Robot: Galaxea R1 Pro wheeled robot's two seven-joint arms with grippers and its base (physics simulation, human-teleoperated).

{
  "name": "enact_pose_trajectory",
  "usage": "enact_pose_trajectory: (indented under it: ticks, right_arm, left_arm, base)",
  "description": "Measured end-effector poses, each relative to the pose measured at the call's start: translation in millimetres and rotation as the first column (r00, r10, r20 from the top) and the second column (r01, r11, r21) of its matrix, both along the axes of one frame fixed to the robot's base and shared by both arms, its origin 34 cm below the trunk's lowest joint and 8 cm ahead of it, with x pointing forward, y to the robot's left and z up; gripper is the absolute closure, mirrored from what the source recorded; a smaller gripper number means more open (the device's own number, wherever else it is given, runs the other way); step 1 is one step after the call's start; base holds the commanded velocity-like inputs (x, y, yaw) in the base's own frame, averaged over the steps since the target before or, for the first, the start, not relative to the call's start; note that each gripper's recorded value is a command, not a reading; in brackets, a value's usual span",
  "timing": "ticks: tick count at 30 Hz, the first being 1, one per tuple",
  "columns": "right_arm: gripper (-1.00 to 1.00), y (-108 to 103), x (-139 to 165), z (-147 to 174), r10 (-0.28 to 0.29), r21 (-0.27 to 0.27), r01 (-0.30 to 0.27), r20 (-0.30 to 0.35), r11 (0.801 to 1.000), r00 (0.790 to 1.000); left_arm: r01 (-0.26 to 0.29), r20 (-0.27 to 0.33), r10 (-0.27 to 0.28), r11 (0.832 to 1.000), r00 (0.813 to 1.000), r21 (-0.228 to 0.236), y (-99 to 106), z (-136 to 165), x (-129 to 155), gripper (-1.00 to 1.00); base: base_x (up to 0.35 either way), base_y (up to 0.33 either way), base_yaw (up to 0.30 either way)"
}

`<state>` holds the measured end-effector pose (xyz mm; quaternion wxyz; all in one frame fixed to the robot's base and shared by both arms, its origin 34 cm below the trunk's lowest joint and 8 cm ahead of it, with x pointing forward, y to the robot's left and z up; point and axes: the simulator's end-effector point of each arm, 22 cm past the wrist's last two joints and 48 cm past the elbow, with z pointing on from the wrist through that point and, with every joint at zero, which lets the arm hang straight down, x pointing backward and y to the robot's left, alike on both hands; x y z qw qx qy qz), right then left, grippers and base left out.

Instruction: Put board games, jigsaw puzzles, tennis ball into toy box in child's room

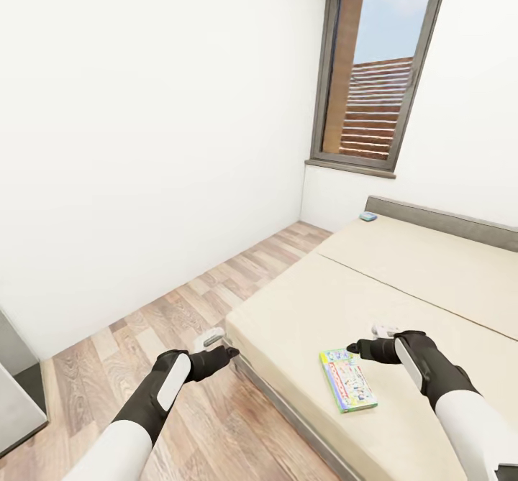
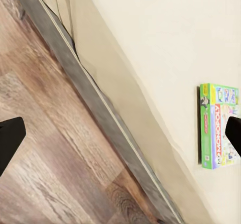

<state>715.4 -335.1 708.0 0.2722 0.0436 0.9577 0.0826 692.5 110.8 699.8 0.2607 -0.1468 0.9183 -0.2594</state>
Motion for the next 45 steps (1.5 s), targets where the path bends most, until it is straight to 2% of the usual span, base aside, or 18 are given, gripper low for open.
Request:
enact_pose_trajectory:
  ticks: [14, 23, 33, 38, 39, 41, 45]
  right_arm:
    - [-1.0, -8, -17, -6, -0.015, 0.007, 0.015, -0.094, 1.0, 0.995]
    - [-1.0, -18, -20, -6, -0.028, 0.0, 0.028, -0.11, 1.0, 0.994]
    - [-1.0, -31, -24, -10, -0.047, -0.012, 0.045, -0.133, 0.999, 0.99]
    - [-1.0, -42, -25, -13, -0.069, -0.034, 0.065, -0.152, 0.997, 0.986]
    - [-1.0, -42, -25, -14, -0.07, -0.034, 0.065, -0.153, 0.997, 0.986]
    - [-1.0, -49, -23, -12, -0.082, -0.047, 0.076, -0.154, 0.996, 0.985]
    - [-1.0, -57, -22, -11, -0.094, -0.057, 0.086, -0.157, 0.995, 0.983]
  left_arm:
    - [-0.001, -0.003, 0.001, 1.0, 1.0, -0.008, -1, 0, -1, -1.0]
    - [0.006, -0.002, -0.006, 1.0, 1.0, -0.005, -3, 0, -1, -1.0]
    - [0.046, -0.011, -0.046, 0.999, 0.999, 0.003, -15, -5, -8, -1.0]
    - [0.036, -0.023, -0.038, 0.998, 0.999, -0.058, -25, 1, -9, -1.0]
    - [0.036, -0.024, -0.038, 0.998, 0.999, -0.058, -25, 0, -9, -1.0]
    - [0.029, -0.031, -0.033, 0.995, 0.999, -0.096, -31, 5, -9, -1.0]
    - [0.026, -0.037, -0.031, 0.992, 0.999, -0.122, -35, 8, -9, -1.0]
  base:
    - [0.0, -0.027, 0.0]
    - [0.0, -0.005, 0.0]
    - [0.0, -0.001, 0.0]
    - [0.0, 0.0, 0.0]
    - [0.0, 0.0, 0.0]
    - [0.0, 0.0, 0.0]
    - [0.0, 0.0, 0.0]
